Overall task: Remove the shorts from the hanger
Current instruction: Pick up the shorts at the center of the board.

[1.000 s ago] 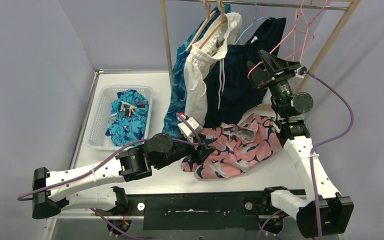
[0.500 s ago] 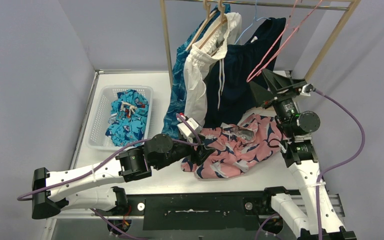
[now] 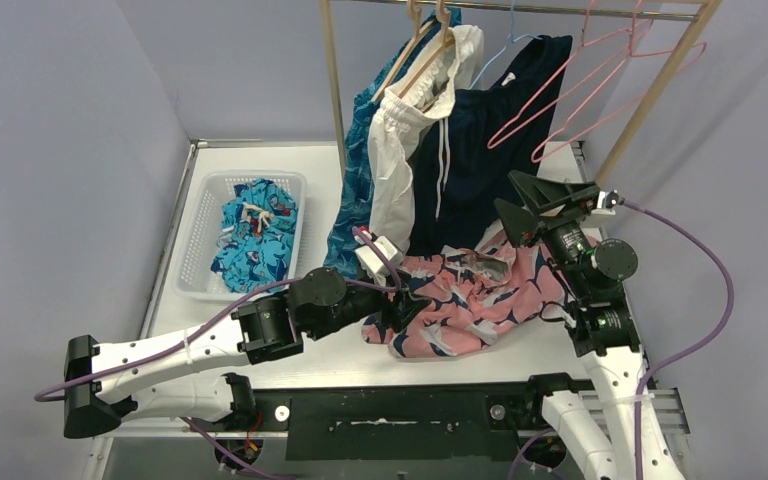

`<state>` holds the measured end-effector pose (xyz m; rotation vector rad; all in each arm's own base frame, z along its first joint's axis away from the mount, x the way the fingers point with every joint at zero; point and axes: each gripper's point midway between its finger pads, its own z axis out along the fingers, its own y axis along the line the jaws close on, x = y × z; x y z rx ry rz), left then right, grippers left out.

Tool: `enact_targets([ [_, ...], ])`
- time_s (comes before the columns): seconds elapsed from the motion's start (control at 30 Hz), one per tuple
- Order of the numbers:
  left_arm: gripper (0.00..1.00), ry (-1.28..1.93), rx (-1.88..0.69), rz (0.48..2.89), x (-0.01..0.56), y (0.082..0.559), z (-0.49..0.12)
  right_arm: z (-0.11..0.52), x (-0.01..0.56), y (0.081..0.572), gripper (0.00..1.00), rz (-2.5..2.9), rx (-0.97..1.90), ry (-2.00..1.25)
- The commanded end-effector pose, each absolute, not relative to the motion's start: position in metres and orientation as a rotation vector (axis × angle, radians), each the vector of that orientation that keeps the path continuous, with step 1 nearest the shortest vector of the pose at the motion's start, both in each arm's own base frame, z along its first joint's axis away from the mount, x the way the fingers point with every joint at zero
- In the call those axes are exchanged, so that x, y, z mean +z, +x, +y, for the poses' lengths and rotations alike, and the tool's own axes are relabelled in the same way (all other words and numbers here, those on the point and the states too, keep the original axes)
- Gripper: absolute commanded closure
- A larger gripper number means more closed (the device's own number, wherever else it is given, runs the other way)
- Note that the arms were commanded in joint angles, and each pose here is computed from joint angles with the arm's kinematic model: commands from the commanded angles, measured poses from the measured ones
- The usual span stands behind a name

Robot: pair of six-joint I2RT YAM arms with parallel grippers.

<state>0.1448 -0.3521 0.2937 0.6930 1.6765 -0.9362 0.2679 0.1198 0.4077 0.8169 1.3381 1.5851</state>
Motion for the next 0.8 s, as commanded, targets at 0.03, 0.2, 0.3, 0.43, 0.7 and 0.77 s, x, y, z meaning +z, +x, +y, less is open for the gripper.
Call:
enact_targets([
  [0.03, 0.42, 0.65, -0.959, 1.648, 0.307, 0.147, -0.348, 0.112, 0.366, 0.253, 0.07, 1.481, 1.377, 0.812],
  [0.2, 0.34, 0.647, -0.906, 1.724, 0.283, 0.155, -0.35, 0.081, 0.31, 0.242, 0.07, 1.592, 1.048, 0.896],
  [0.3, 0.32, 0.688, -0.886, 1.788, 0.262, 0.156, -0.36, 0.058, 0.268, 0.236, 0.07, 1.655, 0.85, 0.973],
  [0.43, 0.3, 0.747, -0.895, 1.854, 0.234, 0.156, -0.378, 0.034, 0.217, 0.228, 0.07, 1.706, 0.661, 1.08],
  [0.7, 0.22, 0.899, -0.841, 1.946, 0.175, 0.18, -0.434, 0.013, 0.149, 0.213, 0.07, 1.731, 0.511, 1.24],
  [0.77, 0.22, 0.938, -0.82, 1.954, 0.167, 0.194, -0.449, 0.008, 0.138, 0.208, 0.07, 1.737, 0.473, 1.288],
])
